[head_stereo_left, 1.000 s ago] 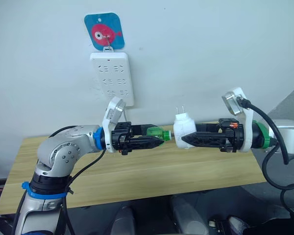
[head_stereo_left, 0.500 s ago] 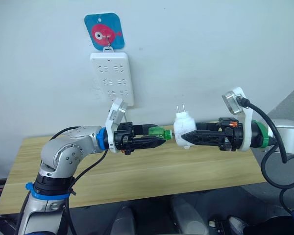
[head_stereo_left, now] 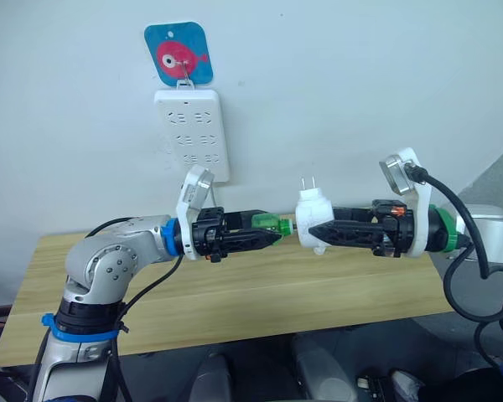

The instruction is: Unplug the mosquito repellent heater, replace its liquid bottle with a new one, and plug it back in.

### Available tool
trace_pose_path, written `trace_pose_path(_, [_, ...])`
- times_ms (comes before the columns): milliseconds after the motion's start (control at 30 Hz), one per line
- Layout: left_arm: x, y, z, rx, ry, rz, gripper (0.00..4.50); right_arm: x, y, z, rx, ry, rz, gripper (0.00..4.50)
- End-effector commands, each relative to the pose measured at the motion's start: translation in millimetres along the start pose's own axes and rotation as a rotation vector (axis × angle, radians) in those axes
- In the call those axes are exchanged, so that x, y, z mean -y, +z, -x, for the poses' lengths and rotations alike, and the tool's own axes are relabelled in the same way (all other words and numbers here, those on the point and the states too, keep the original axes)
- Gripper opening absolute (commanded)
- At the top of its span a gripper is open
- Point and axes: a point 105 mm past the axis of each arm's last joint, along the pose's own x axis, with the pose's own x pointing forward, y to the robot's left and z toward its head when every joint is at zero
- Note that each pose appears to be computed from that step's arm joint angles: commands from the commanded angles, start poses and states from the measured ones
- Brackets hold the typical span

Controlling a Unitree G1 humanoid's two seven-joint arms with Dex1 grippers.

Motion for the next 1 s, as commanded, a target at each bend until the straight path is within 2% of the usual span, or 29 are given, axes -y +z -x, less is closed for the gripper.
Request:
trace_pose_path(33, [13.6, 5.5, -9.9, 0.008, -0.070, -0.045, 2.38, -16.1, -0.1, -9.1, -0.009, 0.078, 0.033, 3.03])
trace_pose_path(600, [16.4, 5.1, -2.2, -0.004, -0.065, -0.027, 2.38, -0.1, 1.8, 7.2, -0.005, 0.017, -0.005, 3.03])
trace_pose_path(1000, [13.6, 2.2, -6.1, -0.016, -0.050, -0.049, 2.38, -11.2, 5.2, -0.5, 0.001, 0.061, 0.021, 3.03])
